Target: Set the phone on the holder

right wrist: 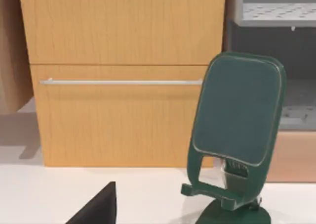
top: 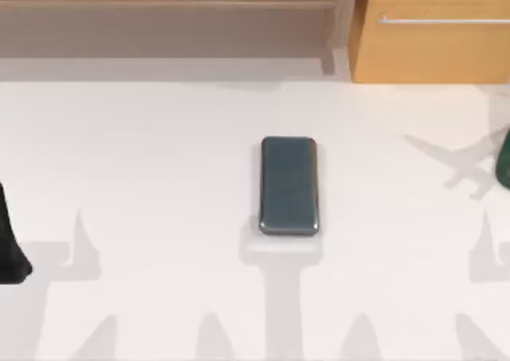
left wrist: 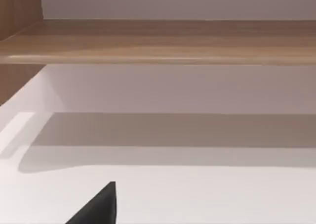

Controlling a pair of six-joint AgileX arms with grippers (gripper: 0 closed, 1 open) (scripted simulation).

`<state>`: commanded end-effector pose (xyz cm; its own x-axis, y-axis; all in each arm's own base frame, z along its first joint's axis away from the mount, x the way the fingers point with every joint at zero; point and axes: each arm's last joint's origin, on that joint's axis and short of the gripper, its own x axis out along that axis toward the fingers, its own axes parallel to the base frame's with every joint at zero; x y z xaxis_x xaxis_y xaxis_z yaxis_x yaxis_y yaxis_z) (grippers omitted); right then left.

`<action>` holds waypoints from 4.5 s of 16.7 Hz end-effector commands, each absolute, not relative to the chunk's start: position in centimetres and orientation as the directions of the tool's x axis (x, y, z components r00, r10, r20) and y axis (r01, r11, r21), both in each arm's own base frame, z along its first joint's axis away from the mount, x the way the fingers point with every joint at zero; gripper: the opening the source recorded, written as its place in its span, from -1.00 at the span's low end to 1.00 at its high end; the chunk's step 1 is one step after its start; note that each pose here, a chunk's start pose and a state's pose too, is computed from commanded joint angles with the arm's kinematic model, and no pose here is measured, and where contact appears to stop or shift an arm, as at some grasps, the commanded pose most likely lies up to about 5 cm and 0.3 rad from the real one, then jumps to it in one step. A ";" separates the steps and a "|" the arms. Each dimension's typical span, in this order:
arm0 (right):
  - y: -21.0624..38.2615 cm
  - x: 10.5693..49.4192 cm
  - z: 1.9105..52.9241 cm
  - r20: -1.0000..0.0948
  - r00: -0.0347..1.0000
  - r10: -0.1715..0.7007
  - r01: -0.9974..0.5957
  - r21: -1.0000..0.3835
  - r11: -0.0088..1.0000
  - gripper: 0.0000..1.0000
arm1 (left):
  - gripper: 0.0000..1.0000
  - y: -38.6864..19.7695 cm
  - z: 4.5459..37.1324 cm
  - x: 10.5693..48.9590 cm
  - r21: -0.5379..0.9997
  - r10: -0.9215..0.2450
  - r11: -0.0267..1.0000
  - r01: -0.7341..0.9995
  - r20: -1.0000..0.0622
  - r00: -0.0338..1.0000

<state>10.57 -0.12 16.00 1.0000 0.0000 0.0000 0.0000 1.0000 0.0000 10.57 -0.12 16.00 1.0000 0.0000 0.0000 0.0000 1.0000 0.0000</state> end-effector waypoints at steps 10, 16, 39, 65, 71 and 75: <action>0.8 11.9 22.3 -0.190 0.980 0.066 -0.054 0.066 0.996 1.00 | 1.00 -0.1 16.0 10.6 0.000 0.000 1.000 0.000 0.000 1.000; 3.8 18.3 30.1 -0.486 0.859 0.161 -0.092 0.163 0.982 1.00 | 1.00 -0.1 16.0 10.6 0.000 0.000 1.000 0.000 0.000 1.000; 29.0 39.4 17.7 -1.000 0.029 0.003 0.041 0.004 0.999 1.00 | 1.00 -0.1 16.0 10.6 0.000 0.000 1.000 0.000 0.000 1.000; 29.0 39.7 9.7 -1.000 0.029 0.003 0.041 0.004 0.999 -0.36 | 1.00 -0.1 16.0 10.6 0.000 0.000 1.000 0.000 0.000 1.000; 29.0 39.7 9.7 -1.000 0.029 0.003 0.041 0.004 0.999 -1.00 | 1.00 -0.1 16.0 10.6 0.000 0.000 1.000 0.000 0.000 1.000; 29.0 39.7 9.7 -1.000 0.029 0.003 0.041 0.004 0.999 -1.00 | 1.00 -0.1 16.0 10.6 0.000 0.000 1.000 0.000 0.000 1.000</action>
